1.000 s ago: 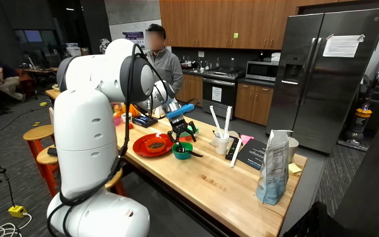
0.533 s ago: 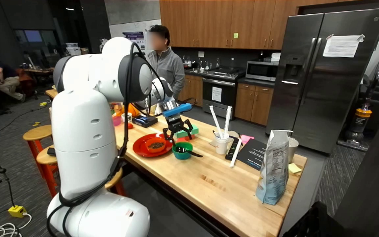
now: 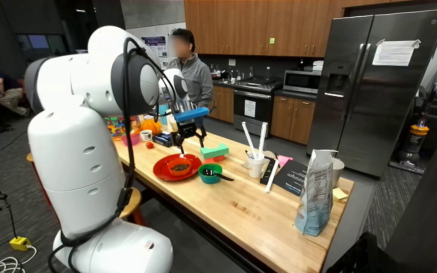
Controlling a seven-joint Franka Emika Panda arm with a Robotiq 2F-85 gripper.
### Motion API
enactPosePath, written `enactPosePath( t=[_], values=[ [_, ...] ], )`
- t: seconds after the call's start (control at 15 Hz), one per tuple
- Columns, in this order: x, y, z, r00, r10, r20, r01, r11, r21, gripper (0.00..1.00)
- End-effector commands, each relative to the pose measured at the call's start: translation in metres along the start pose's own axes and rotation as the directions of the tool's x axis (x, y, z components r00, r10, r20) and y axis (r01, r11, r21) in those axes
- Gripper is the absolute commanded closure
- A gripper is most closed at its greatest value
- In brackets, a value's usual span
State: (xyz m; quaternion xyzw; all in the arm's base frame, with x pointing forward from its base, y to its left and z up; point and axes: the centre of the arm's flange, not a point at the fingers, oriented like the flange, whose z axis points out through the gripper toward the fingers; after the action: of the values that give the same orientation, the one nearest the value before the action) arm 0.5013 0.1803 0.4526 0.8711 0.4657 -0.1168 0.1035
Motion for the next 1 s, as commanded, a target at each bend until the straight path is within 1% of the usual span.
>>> enactPosePath(
  t=[0.0,0.13,0.4,0.73,0.93],
  values=[
    [-0.024,-0.032,-0.028,0.994,-0.033,-0.108,0.031,0.999,-0.020,0.00],
    [-0.030,-0.044,-0.035,0.986,-0.053,-0.161,0.052,0.999,-0.011,0.00],
    [-0.042,-0.060,-0.030,0.962,-0.072,-0.262,0.082,0.996,0.026,0.00],
    [-0.054,-0.067,-0.011,0.940,-0.059,-0.337,0.090,0.993,0.077,0.00],
    [-0.058,-0.070,-0.007,0.928,-0.059,-0.369,0.102,0.990,0.099,0.00]
  ],
)
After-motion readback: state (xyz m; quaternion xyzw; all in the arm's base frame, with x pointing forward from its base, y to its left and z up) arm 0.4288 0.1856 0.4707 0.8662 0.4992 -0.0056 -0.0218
